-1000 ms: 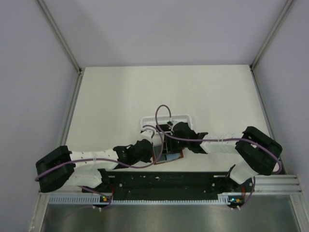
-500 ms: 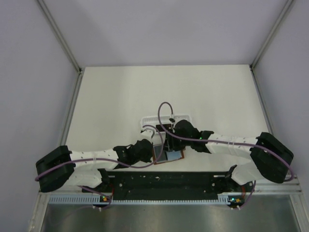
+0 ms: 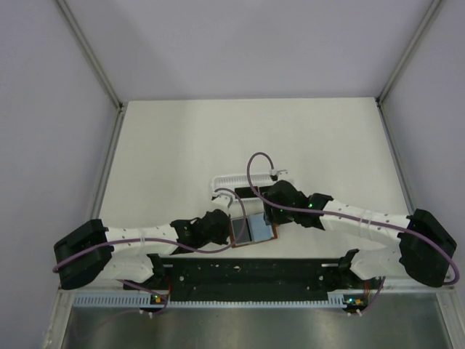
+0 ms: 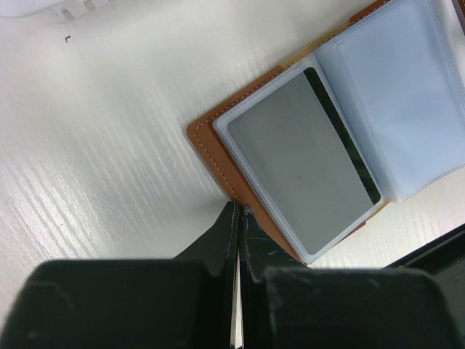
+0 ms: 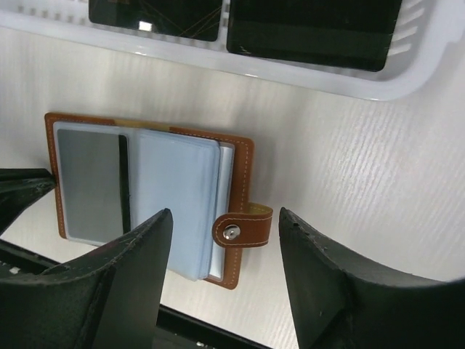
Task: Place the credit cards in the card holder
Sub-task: Insert the credit card into the card holder, then close the card holder at the center of the board.
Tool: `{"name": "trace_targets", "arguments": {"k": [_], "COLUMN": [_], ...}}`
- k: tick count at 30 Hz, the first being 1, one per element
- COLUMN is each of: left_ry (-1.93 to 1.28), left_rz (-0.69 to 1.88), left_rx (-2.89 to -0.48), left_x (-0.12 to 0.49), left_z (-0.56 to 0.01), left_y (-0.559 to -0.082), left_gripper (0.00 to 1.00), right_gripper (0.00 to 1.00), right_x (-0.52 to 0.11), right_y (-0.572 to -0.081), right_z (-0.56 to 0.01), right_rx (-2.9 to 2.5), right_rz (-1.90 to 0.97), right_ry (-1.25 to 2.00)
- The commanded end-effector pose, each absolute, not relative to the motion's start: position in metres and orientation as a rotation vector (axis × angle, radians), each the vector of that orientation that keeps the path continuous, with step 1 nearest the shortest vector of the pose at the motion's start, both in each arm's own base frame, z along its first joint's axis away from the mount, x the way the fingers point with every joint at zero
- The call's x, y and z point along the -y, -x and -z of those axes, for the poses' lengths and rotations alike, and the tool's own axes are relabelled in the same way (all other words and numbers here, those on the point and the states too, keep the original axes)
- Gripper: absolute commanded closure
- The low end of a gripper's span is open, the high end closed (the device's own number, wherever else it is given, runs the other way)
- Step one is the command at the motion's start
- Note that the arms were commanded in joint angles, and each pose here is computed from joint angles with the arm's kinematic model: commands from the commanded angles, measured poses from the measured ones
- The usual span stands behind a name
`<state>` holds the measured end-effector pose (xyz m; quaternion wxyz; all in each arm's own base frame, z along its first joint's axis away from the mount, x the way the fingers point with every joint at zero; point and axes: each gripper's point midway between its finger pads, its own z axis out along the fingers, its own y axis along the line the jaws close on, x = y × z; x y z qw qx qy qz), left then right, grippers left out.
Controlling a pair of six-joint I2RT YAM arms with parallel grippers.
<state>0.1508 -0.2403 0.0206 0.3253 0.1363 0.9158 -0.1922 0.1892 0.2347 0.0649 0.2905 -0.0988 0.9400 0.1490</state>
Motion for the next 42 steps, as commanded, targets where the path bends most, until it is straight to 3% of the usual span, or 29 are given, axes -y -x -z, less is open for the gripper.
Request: {"name": "trace_targets", "arguments": {"k": [1,12,22,27,35,42], "left_ry": [-0.343,-0.336,-0.339,-0.346,-0.328,-0.246], "left_rz": [0.554,0.553,0.555,0.557,0.557,0.622], "left_rx": [-2.367,-2.364,-2.360,-2.364,-2.363,-2.337], "left_x": [0.253,0.252,0.254,0.254,0.251,0.250], "left_z": [-0.031,-0.031,-0.032,-0.031,-0.031,-0.035], "left_y": [-0.157,-0.157,-0.158,-0.156,-0.157,-0.156], "left_gripper": [1.00,1.00,1.00,1.00,1.00,1.00], "right_gripper": [0.39,0.43,0.99,1.00,1.00,1.00], "right_x": [-0.230,-0.229,-0.225,-0.240,-0.292,-0.333], "right_y": [-0.196,-0.195,-0.196,-0.193,-0.179,-0.152], "right_z": [-0.074,-0.053,-0.065,-0.084,-0.142,-0.133], "right_rx": [-2.492,-2.561,-2.540,-2.501,-2.269,-2.263], "right_rz": [-0.307,-0.229,-0.229,-0.366,-0.884,-1.233], "right_ry": [0.255,0.284,0.264,0.285,0.351,0.405]}}
